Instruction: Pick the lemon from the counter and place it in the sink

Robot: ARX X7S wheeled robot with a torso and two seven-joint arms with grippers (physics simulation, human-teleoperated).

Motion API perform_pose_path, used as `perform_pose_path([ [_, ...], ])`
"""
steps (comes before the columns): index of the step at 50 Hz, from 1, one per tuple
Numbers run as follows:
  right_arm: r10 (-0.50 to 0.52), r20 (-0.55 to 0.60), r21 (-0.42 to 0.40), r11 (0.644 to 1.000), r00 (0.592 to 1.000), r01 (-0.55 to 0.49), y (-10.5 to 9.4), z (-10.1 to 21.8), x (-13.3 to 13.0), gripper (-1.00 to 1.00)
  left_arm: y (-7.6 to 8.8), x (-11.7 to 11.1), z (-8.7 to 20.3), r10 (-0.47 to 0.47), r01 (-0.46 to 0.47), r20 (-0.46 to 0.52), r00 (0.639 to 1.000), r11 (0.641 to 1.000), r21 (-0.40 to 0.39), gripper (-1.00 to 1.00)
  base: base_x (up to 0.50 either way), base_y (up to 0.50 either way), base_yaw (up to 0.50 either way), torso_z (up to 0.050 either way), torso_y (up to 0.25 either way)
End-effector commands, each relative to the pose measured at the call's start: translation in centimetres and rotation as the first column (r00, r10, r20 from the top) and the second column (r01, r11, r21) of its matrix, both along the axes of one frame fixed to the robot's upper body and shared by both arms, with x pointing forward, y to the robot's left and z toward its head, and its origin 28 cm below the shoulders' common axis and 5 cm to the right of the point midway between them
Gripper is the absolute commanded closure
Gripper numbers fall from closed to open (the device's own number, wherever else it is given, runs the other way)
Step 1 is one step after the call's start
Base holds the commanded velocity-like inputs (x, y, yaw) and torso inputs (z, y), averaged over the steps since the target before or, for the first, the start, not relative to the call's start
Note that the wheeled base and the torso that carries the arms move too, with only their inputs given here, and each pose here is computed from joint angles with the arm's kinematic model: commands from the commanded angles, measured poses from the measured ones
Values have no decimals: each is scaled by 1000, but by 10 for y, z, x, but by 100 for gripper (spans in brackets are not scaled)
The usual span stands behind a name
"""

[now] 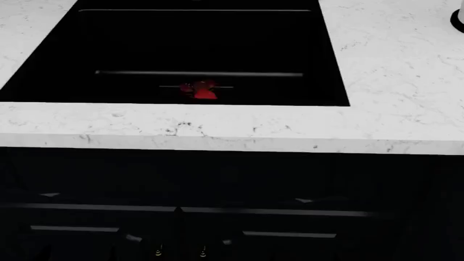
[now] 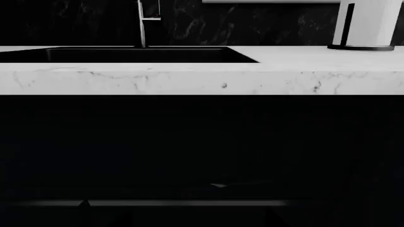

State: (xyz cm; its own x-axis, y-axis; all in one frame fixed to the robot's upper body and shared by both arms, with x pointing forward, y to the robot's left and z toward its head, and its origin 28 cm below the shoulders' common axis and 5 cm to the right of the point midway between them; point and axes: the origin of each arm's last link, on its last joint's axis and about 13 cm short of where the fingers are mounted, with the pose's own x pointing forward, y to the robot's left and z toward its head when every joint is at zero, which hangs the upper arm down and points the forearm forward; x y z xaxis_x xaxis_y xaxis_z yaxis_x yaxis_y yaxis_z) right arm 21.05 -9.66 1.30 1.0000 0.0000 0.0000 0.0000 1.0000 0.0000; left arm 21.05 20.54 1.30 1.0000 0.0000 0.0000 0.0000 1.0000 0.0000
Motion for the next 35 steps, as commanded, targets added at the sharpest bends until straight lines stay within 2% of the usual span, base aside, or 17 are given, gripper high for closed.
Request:
perform_pose_path([
  [1, 0, 0, 0, 1000, 1000, 0, 0, 1, -1, -100, 2, 0, 0, 8, -8, 0, 1000, 1000, 0, -100, 0, 0, 0, 0, 0],
  [25, 10, 19, 13, 1000, 1000, -10, 2, 2, 0, -100, 4, -5, 2, 11, -11, 22, 1000, 1000, 2, -100, 0, 0, 0, 0, 0],
  [35, 16, 73, -8, 1000, 997, -16, 0, 19, 0, -100, 7, -4, 20, 33, -33, 89, 995, 999, -1, -100, 0, 0, 0, 0, 0],
])
